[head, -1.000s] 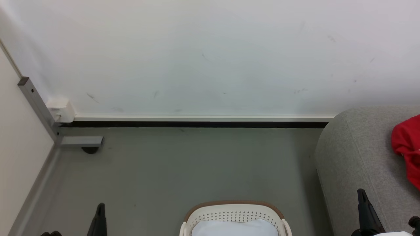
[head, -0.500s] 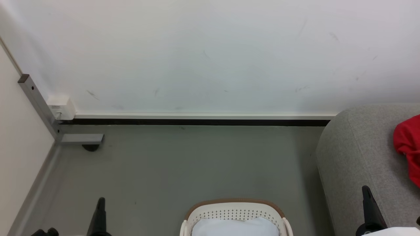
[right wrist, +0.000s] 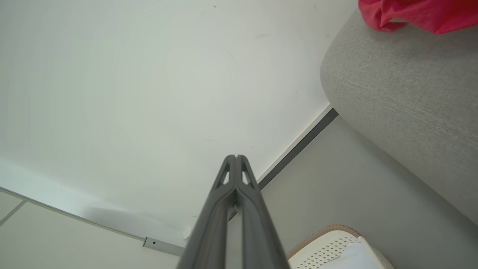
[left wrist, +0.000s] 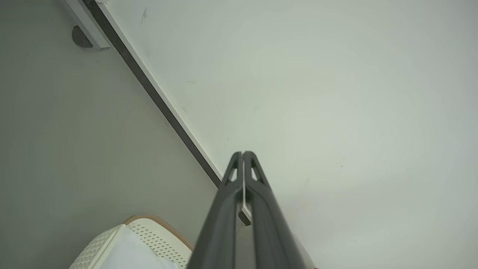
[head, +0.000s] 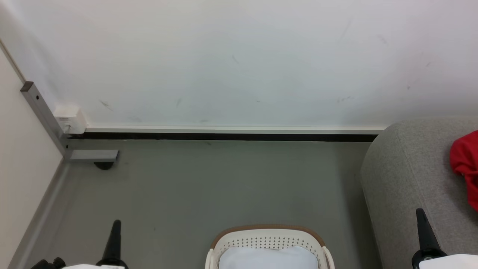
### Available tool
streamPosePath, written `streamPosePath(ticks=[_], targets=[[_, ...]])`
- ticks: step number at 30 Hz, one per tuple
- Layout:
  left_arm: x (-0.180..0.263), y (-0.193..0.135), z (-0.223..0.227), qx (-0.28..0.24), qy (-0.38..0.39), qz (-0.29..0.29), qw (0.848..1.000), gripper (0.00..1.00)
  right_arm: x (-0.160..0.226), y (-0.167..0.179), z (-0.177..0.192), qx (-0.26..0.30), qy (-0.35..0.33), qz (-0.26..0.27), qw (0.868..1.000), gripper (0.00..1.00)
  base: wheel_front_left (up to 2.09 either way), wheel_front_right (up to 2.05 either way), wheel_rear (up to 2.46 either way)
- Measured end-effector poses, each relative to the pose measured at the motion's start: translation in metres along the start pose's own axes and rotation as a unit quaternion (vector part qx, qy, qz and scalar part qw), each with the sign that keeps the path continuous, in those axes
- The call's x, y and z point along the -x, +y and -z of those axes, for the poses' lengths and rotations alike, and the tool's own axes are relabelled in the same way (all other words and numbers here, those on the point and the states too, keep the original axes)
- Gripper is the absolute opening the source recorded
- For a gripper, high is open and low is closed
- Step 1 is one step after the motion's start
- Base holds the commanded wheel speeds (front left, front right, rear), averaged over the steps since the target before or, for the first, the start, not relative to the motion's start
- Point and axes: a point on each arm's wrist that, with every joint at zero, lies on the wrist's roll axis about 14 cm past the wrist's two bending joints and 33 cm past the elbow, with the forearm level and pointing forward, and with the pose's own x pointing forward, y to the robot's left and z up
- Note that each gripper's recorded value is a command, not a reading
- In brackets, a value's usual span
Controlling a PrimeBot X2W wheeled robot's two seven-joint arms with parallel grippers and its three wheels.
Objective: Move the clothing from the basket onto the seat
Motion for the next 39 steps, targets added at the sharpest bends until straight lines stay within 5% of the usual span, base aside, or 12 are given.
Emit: streamPosePath(ticks=[39], targets=[[-0.011,-0.007,-0.003,0.168,0.012,0.014,0.986,0.0,-0.011,-0.001,-0.004,-0.159,0.006,0.0,0.987,0.0,0.0,0.0,0.0]])
